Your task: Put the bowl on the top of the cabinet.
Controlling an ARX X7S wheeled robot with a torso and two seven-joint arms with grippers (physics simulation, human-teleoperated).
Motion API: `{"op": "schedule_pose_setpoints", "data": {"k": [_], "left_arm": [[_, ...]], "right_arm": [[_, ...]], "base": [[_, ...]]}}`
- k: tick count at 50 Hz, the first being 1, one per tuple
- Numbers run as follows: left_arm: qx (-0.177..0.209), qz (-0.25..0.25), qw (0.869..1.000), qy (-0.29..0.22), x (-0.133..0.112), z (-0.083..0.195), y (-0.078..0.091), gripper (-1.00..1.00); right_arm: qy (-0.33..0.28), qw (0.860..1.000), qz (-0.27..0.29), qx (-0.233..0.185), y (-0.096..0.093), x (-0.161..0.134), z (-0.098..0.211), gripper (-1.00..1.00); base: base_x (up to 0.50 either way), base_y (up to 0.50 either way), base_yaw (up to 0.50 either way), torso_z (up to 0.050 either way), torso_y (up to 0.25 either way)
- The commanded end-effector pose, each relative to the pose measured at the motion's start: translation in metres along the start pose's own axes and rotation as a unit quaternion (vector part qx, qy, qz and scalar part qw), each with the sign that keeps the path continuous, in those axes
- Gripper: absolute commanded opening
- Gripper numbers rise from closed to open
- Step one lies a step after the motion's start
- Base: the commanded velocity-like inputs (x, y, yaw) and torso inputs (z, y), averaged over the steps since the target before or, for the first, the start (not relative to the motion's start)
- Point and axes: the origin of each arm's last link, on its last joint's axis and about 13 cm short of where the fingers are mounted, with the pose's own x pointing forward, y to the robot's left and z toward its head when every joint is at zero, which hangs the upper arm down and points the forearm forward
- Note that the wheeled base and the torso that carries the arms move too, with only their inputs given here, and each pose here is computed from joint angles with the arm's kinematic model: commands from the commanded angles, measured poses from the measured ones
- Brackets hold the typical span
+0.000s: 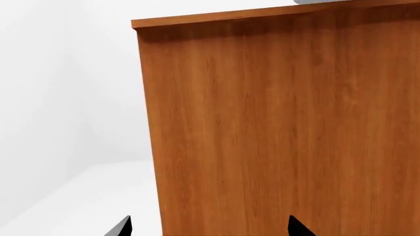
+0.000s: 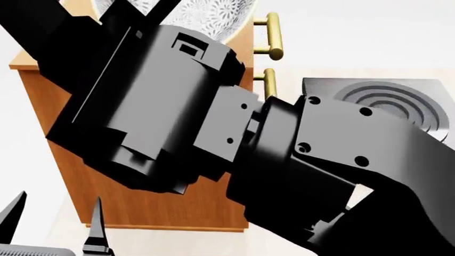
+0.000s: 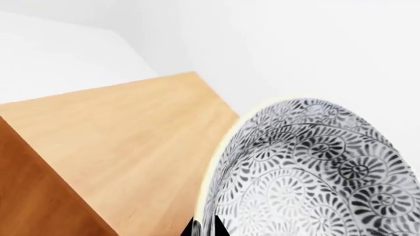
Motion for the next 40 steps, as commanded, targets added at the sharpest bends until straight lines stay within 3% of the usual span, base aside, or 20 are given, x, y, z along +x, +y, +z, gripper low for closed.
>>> {"op": "schedule_pose_setpoints", "data": {"k": [1, 35, 36, 40], "left_arm": [[-0.001, 0.001, 1.000, 0.000, 0.000, 0.000, 0.001, 1.00], [-0.005, 0.003, 1.000, 0.002, -0.001, -0.002, 0.002, 1.00], [-0.002, 0.003, 1.000, 0.002, -0.001, -0.002, 0.002, 1.00], [-0.003, 0.001, 1.000, 0.003, 0.000, -0.002, 0.001, 1.00]], "right_arm": [[-0.012, 1.000, -0.001, -0.007, 0.005, -0.002, 0.001, -1.00], [-0.015, 1.000, -0.001, -0.004, 0.003, 0.008, -0.005, -1.00], [-0.020, 1.000, -0.008, -0.003, 0.001, 0.007, -0.004, 1.00], [-0.029, 0.999, -0.018, 0.003, -0.007, 0.001, 0.002, 1.00]], "base": [[0.00, 0.00, 0.00, 0.000, 0.000], [0.00, 0.00, 0.00, 0.000, 0.000], [0.00, 0.00, 0.00, 0.000, 0.000], [0.00, 0.00, 0.00, 0.000, 0.000]]}}
